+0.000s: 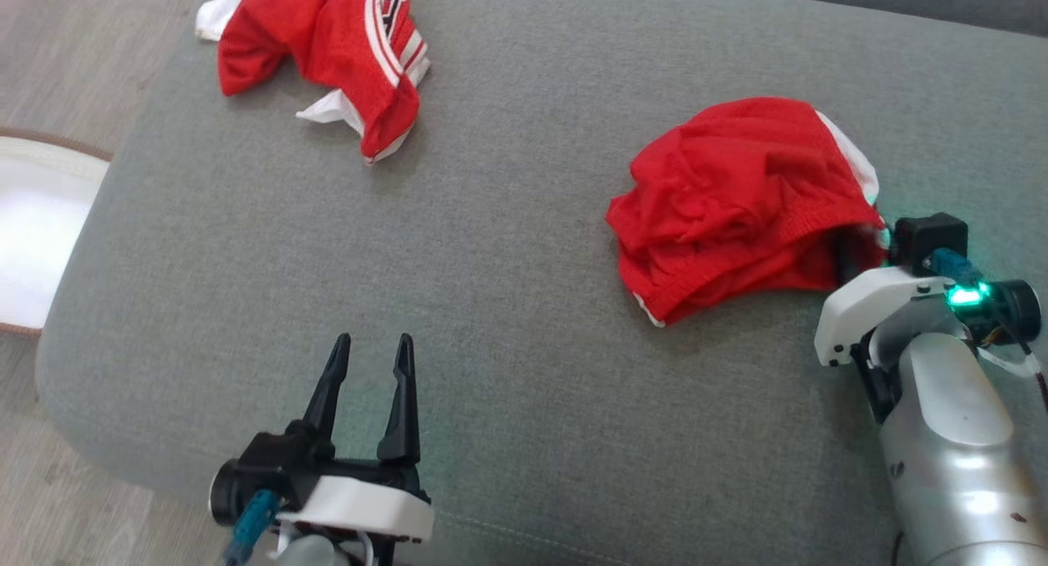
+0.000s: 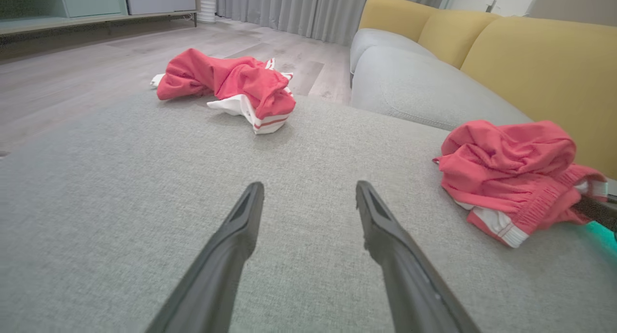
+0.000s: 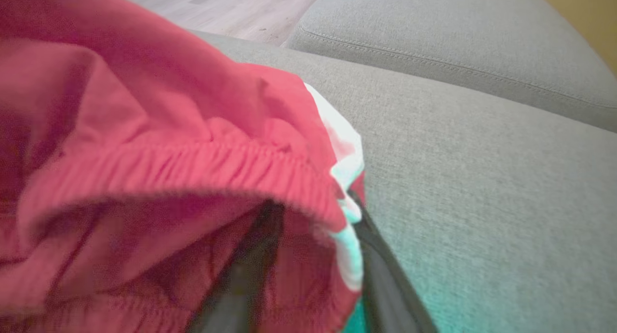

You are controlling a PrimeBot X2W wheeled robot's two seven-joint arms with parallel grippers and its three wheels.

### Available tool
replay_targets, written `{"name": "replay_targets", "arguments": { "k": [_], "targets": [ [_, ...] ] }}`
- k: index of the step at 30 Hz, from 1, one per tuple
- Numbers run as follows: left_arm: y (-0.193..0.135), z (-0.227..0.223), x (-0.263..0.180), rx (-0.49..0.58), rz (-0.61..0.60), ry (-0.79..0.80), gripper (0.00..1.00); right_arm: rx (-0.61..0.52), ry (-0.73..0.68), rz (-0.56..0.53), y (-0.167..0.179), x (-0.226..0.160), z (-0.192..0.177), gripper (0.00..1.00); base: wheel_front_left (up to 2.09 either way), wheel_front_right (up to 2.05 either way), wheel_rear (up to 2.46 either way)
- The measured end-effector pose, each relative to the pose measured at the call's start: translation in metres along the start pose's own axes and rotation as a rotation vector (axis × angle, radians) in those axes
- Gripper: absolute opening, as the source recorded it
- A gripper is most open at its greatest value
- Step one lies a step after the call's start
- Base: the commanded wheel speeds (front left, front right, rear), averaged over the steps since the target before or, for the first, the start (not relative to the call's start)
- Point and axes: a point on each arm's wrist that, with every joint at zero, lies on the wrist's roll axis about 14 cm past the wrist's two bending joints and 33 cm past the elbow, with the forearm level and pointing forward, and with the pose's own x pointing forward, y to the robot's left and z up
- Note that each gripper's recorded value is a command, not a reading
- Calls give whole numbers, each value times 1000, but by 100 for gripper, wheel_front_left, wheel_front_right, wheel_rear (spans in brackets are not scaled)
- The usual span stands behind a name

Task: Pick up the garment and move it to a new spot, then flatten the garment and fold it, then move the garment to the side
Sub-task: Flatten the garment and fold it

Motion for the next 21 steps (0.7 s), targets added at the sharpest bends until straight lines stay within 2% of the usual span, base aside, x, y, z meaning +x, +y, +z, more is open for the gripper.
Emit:
{"name": "replay_targets", "arguments": {
  "k": [6,10,15,21],
  "targets": [
    [-3,4,-2,6,-12,-18,100,-13,-109,-5,-1,-8,25,0,0,0,0],
    [-11,11,-2,4,-41,-44,100,-42,-221,23,8,-21,59,0,0,0,0],
    [-18,16,-10,8,-72,-69,100,-57,-367,116,42,-49,100,0,0,0,0],
    [-20,19,-24,14,-84,-84,100,-80,-421,287,105,-90,113,0,0,0,0]
  ]
}}
